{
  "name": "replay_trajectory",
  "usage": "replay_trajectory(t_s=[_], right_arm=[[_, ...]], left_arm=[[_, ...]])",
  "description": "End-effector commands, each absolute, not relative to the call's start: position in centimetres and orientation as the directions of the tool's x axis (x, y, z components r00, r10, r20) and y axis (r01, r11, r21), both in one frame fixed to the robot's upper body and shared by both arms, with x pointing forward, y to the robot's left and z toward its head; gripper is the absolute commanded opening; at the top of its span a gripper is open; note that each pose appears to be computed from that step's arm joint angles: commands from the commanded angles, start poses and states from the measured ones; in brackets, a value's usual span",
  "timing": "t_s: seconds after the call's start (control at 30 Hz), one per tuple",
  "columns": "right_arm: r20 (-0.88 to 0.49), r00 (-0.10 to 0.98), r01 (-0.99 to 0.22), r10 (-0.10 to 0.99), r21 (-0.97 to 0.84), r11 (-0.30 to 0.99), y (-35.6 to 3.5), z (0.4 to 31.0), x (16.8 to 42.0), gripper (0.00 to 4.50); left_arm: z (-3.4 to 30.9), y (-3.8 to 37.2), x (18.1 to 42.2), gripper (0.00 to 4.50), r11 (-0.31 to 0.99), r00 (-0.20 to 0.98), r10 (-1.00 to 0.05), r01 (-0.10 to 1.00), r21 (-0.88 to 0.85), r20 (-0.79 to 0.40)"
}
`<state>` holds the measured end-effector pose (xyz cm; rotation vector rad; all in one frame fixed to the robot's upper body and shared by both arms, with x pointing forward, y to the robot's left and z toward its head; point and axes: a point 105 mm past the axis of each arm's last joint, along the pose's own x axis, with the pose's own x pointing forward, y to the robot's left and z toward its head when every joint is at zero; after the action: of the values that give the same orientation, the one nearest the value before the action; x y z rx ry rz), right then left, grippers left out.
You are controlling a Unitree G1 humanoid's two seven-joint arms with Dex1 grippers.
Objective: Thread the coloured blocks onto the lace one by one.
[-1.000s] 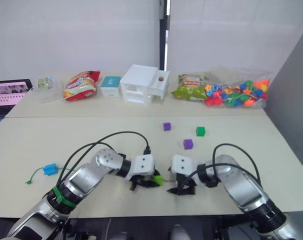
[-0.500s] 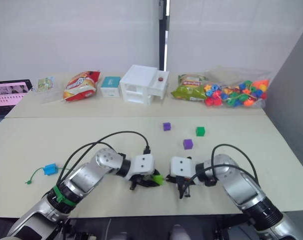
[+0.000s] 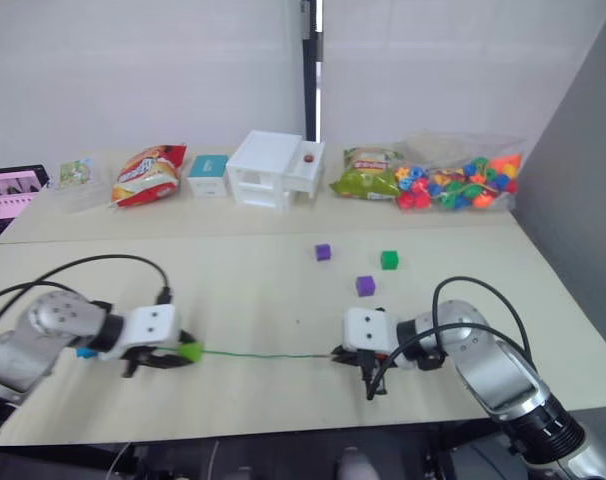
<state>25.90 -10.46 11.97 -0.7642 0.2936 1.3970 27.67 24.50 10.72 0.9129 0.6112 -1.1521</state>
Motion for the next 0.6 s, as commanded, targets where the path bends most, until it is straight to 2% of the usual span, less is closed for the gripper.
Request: replay_trajectory(t_s=[0.03, 0.27, 0.37, 0.43, 0.5, 0.53, 0.57, 0.6], right_arm=[[-0.586, 0.202, -0.943, 0.785, -0.334, -0.007, -10.6, 13.1, 25.7, 0.0], [-0.594, 0.197, -0.946, 0.78, -0.323, -0.007, -10.7, 12.9, 25.7, 0.0], [-0.59, 0.188, -0.946, 0.785, -0.324, -0.017, -10.3, 12.9, 25.9, 0.0], [-0.585, 0.188, -0.944, 0.789, -0.329, -0.019, -10.0, 13.1, 26.1, 0.0], [-0.585, 0.191, -0.943, 0.788, -0.333, -0.019, -9.9, 13.1, 26.2, 0.0], [-0.587, 0.191, -0.943, 0.787, -0.333, -0.02, -9.9, 13.1, 26.2, 0.0], [-0.589, 0.192, -0.942, 0.785, -0.334, -0.02, -9.8, 13.1, 26.3, 0.0], [-0.593, 0.194, -0.942, 0.782, -0.334, -0.019, -9.8, 13.1, 26.4, 0.0]], left_arm=[[10.3, 31.1, 26.1, 1.32, 0.188, 0.309, -0.319, 0.947, 0.26, -0.896], [10.9, 34.1, 26.4, 1.32, 0.23, 0.394, -0.271, 0.913, 0.338, -0.878], [11.3, 33.5, 27.2, 1.32, 0.25, 0.443, -0.324, 0.892, 0.376, -0.836], [12.0, 31.8, 27.4, 2.36, 0.295, 0.43, -0.427, 0.898, 0.327, -0.795], [13.1, 30.4, 27.9, 2.95, 0.299, 0.444, -0.484, 0.894, 0.334, -0.754], [13.7, 29.8, 28.1, 3.06, 0.299, 0.452, -0.501, 0.891, 0.343, -0.738], [14.3, 29.2, 28.1, 3.62, 0.296, 0.45, -0.52, 0.892, 0.341, -0.726], [14.8, 28.6, 28.1, 3.87, 0.294, 0.443, -0.542, 0.896, 0.333, -0.714]])
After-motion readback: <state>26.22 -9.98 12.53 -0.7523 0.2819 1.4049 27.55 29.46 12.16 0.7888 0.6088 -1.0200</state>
